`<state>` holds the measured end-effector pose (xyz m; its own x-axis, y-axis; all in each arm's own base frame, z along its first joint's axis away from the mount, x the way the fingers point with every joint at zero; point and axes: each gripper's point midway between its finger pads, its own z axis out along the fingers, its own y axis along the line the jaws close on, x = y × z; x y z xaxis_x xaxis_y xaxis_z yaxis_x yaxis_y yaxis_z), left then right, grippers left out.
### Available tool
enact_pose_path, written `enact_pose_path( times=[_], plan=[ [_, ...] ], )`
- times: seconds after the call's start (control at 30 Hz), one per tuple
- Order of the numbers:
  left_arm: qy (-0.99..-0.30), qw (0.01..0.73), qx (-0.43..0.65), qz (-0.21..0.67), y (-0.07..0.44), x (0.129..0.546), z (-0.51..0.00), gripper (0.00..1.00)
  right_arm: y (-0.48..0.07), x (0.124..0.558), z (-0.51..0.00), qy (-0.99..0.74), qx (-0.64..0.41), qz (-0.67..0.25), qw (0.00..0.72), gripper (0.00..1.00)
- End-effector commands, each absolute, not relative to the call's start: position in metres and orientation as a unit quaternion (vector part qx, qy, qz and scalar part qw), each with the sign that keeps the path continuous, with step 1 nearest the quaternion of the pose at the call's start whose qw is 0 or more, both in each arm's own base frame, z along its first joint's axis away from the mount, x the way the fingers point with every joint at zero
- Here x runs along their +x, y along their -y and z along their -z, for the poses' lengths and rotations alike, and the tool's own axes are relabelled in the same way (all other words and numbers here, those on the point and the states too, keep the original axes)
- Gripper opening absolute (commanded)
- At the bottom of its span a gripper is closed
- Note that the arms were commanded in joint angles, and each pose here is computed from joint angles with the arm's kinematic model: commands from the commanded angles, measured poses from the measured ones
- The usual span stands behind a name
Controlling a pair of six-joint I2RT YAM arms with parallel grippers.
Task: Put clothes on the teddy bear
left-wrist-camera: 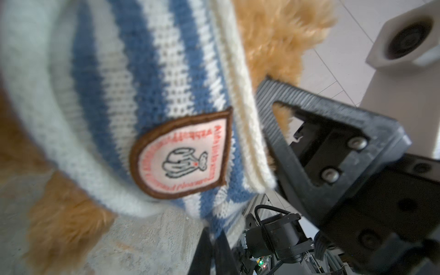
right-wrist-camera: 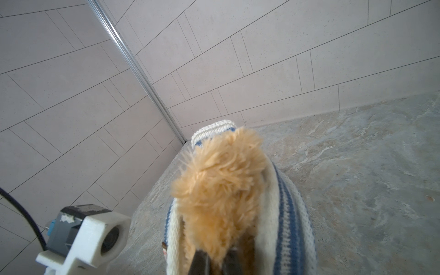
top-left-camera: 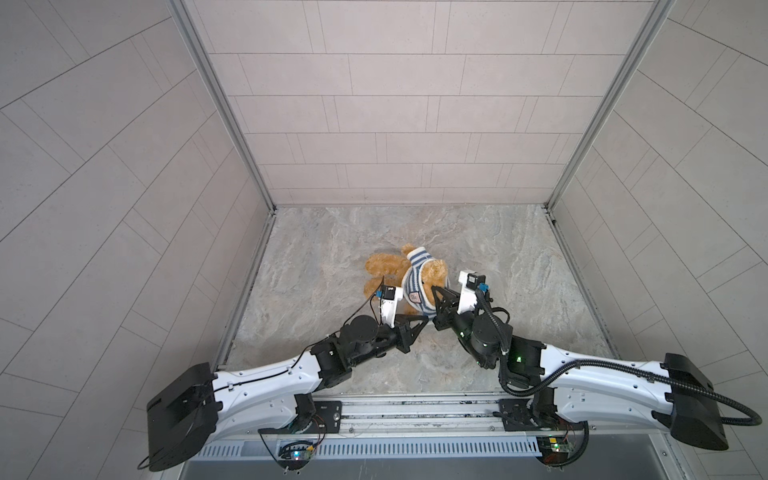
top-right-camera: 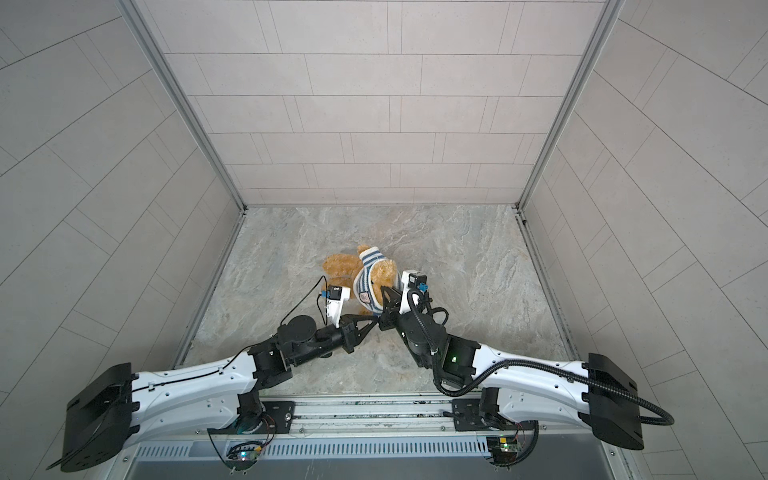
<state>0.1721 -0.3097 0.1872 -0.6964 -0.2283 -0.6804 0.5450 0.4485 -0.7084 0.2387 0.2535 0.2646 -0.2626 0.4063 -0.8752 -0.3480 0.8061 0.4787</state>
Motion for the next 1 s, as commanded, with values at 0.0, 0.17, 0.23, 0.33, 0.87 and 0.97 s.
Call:
enact_pose_path(
  times=[0.0,0.17,0.23,0.33,0.87,0.97],
  plan=[
    [-0.787,0.363,0.097,0.49,0.301,0.17,-0.157,0.0,-0.24,0.239,-0.294,-0.699,0.062,-0.336,0.628,0.0],
    [-0.812,0.366,0.091,0.444,0.291,0.175,-0.133,0.0,-0.238,0.237,-0.294,-0.698,0.065,-0.344,0.624,0.0],
    [-0.826,0.366,0.094,0.418,0.288,0.179,-0.123,0.0,-0.238,0.236,-0.296,-0.694,0.07,-0.357,0.622,0.0],
    [-0.841,0.371,0.098,0.381,0.284,0.186,-0.111,0.0,-0.239,0.233,-0.303,-0.684,0.075,-0.379,0.619,0.0],
    [-0.876,0.347,0.054,0.332,0.259,0.213,-0.072,0.0,-0.233,0.22,-0.323,-0.652,0.091,-0.451,0.602,0.0],
    [-0.879,0.352,0.047,0.317,0.254,0.22,-0.07,0.0,-0.236,0.223,-0.321,-0.652,0.098,-0.482,0.578,0.0]
  ],
)
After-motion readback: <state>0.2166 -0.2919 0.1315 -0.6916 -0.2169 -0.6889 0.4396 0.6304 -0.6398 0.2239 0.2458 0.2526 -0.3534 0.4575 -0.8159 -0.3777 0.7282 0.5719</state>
